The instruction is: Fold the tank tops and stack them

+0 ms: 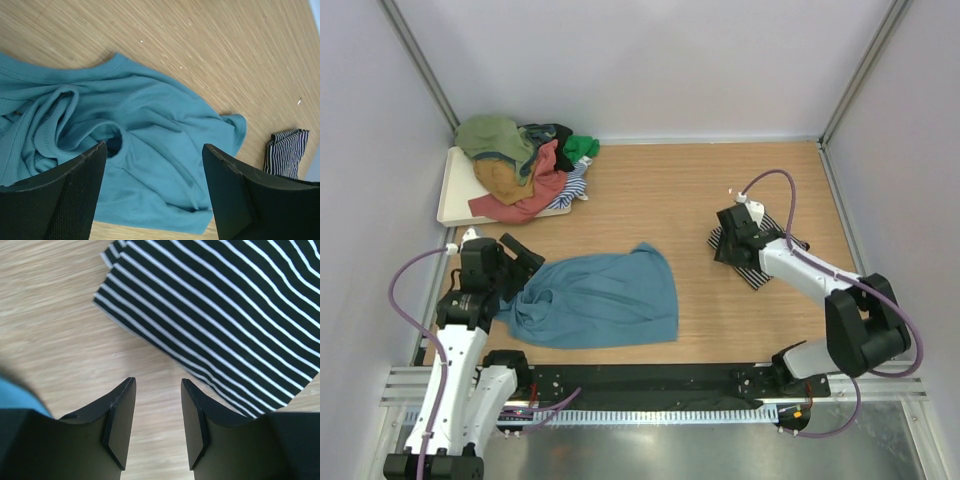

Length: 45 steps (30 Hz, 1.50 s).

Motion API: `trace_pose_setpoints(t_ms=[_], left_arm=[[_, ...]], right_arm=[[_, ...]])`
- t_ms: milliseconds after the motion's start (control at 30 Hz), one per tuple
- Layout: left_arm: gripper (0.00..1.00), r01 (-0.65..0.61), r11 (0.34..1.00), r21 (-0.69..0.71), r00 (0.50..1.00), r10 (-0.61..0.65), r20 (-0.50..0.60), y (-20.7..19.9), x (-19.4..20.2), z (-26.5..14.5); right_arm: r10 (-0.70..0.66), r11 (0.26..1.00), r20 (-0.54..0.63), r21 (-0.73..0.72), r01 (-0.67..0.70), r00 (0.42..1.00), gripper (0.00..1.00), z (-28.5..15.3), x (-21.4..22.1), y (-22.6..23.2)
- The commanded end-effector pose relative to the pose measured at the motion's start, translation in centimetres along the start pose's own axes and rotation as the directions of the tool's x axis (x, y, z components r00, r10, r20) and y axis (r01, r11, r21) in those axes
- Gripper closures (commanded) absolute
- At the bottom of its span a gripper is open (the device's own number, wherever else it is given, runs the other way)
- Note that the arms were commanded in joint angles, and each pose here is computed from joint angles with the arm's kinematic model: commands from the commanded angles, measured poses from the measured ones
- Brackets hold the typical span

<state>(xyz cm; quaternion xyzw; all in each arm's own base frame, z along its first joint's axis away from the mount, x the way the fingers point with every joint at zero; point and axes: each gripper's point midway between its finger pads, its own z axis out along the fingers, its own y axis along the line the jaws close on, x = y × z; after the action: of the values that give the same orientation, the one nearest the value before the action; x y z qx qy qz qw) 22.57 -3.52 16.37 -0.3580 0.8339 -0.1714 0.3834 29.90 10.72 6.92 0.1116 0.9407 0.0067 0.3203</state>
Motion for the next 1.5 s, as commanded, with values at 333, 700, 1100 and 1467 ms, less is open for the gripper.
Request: trace_pose_setpoints(t_ms=[333, 700, 1100, 1467], left_arm=[[0.3, -0.034, 0.998, 0.049, 0.998, 0.036, -0.043, -0.5, 1.3, 1.8], [0.38, -0.197, 0.98, 0.01, 0.966, 0.195, -0.169, -0.3, 6.6, 4.4], [0.49, -0.215, 0.975, -0.049, 0.965, 0.205, -0.162, 1.7, 7.8, 6.1], [0.49, -0.2, 0.979, -0.028, 0.974, 0.196, -0.113, 1.6, 7.2, 5.8]], right_arm=[[0.274, 0.954, -0.018, 0.128, -0.27, 0.961, 0.54, 7.1, -4.4, -6.1], [0.021, 0.989, -0.058, -0.146, -0.029, 0.998, 0.46, 0.8, -1.3, 1.7], [-0.2, 0.915, -0.035, -0.365, 0.174, 0.979, 0.47, -1.3, 2.4, 11.4], [-0.349, 0.873, -0.037, -0.375, 0.311, 0.937, 0.47, 3.4, 1.5, 18.1]])
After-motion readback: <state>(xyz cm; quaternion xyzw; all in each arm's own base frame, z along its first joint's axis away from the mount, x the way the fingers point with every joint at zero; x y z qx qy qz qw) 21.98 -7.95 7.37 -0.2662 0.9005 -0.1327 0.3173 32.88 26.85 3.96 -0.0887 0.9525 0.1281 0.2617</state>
